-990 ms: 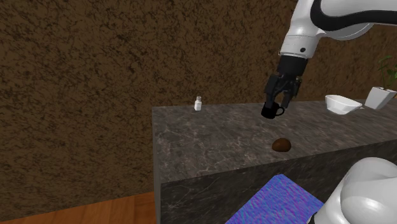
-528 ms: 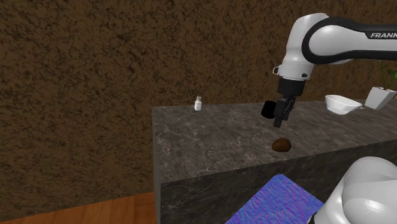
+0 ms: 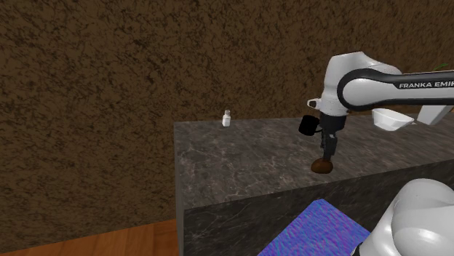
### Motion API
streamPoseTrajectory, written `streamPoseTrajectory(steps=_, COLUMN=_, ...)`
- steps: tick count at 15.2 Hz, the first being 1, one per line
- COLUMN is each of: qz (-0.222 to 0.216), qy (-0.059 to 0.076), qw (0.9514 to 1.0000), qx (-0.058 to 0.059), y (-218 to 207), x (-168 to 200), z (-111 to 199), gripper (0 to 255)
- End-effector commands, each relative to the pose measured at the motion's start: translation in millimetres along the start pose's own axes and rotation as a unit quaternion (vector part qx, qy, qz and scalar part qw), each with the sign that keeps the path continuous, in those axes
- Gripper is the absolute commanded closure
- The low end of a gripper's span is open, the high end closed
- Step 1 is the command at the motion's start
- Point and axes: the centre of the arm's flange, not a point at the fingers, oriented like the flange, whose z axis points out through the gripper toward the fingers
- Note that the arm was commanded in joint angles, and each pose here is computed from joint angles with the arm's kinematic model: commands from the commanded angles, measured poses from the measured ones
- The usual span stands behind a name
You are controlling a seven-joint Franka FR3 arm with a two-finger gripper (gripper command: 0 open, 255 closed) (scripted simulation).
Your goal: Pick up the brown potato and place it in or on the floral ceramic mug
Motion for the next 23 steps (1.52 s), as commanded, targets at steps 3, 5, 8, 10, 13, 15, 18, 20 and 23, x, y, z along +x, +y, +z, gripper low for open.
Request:
streamPoseTrajectory(steps=3, qz=-0.094, qy=-0.017, qw=0.9949, qx=-0.033, y=26, x=-2, z=38, gripper=0)
streamPoseTrajectory(steps=5, qz=-0.139, qy=-0.025, qw=0.9888, qx=-0.048, y=40, x=-1, z=56, gripper=0)
streamPoseTrajectory(steps=8, qz=-0.206, qy=-0.037, qw=0.9753, qx=-0.071, y=62, x=1, z=83, gripper=0)
streamPoseTrajectory(steps=10, qz=-0.242, qy=-0.044, qw=0.9656, qx=-0.084, y=75, x=4, z=98, gripper=0)
streamPoseTrajectory(steps=13, qz=-0.242, qy=-0.044, qw=0.9656, qx=-0.084, y=77, x=3, z=113, gripper=0)
streamPoseTrajectory(steps=15, qz=-0.242, qy=-0.044, qw=0.9656, qx=-0.084, y=79, x=2, z=124, gripper=0)
streamPoseTrajectory(steps=18, qz=-0.242, qy=-0.044, qw=0.9656, qx=-0.084, y=82, x=2, z=137, gripper=0)
streamPoseTrajectory(steps=20, qz=-0.242, qy=-0.044, qw=0.9656, qx=-0.084, y=82, x=2, z=137, gripper=0)
streamPoseTrajectory(steps=23, qz=-0.242, qy=-0.044, qw=0.9656, qx=-0.084, y=82, x=2, z=137, gripper=0)
